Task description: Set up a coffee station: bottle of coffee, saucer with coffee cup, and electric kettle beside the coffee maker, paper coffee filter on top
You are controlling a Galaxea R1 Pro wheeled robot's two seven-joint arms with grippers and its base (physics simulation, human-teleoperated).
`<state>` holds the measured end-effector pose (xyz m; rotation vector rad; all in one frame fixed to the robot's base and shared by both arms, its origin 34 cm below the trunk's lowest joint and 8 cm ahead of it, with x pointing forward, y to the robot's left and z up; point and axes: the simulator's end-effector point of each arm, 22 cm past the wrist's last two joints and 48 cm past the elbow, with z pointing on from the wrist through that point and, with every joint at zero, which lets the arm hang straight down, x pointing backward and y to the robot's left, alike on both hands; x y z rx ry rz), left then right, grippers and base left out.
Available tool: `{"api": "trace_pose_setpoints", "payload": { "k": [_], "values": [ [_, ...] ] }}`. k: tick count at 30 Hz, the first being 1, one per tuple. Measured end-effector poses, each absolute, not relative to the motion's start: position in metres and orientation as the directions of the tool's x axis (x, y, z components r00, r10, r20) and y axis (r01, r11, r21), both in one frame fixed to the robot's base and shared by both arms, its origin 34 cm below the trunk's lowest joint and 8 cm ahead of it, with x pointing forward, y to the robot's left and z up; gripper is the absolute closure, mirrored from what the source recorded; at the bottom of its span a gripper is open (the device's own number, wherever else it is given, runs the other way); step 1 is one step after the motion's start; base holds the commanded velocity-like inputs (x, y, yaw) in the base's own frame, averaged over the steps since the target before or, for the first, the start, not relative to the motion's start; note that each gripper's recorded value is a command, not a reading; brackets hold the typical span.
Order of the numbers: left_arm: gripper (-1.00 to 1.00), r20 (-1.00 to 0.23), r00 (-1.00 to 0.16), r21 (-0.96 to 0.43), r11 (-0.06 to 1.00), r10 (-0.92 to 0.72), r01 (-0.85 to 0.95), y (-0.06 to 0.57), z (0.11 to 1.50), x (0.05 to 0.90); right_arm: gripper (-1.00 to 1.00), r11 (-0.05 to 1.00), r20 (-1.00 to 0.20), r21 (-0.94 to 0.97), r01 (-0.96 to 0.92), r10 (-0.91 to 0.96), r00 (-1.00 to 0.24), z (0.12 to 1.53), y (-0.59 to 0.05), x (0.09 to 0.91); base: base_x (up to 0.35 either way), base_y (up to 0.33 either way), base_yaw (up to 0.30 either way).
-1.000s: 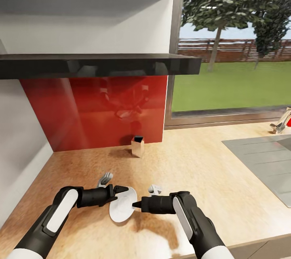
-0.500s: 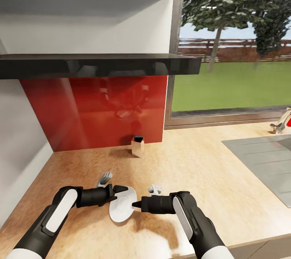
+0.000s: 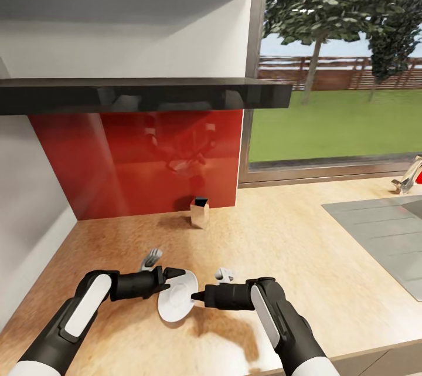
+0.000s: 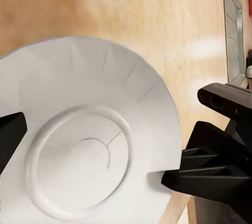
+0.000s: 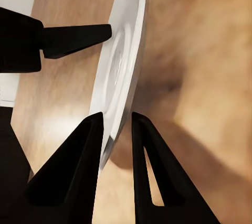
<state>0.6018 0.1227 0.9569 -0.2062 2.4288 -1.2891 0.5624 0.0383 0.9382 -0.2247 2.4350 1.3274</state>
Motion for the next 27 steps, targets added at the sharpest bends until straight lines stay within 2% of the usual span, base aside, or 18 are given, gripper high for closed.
{"api": "trace_pose_setpoints", "payload": {
  "k": [7,17,21,27],
  "values": [
    [-1.00,-0.275,-0.910,-0.803,0.595,-0.310,0.040,0.145,0.954,0.605,1.00,0.544,-0.384,0.782,-0.304,0.036,-0.923,0.940,0.038,0.564,0.000,0.000,0.000],
    [-1.00,-0.316,-0.874,-0.750,0.662,-0.370,-0.009,0.244,0.962,0.617,1.00,0.544,-0.385,0.784,-0.300,0.047,-0.922,0.942,0.035,0.566,0.000,0.000,0.000],
    [-1.00,-0.329,-0.865,-0.737,0.676,-0.380,-0.017,0.263,0.965,0.619,1.00,0.544,-0.393,0.783,-0.301,0.057,-0.918,0.945,0.033,0.570,-0.001,0.000,0.000],
    [-1.00,-0.332,-0.866,-0.732,0.681,-0.374,-0.014,0.264,0.964,0.618,1.00,0.554,-0.506,0.773,-0.309,0.245,-0.827,1.004,-0.020,0.627,-0.219,0.000,0.000]
  ]
}}
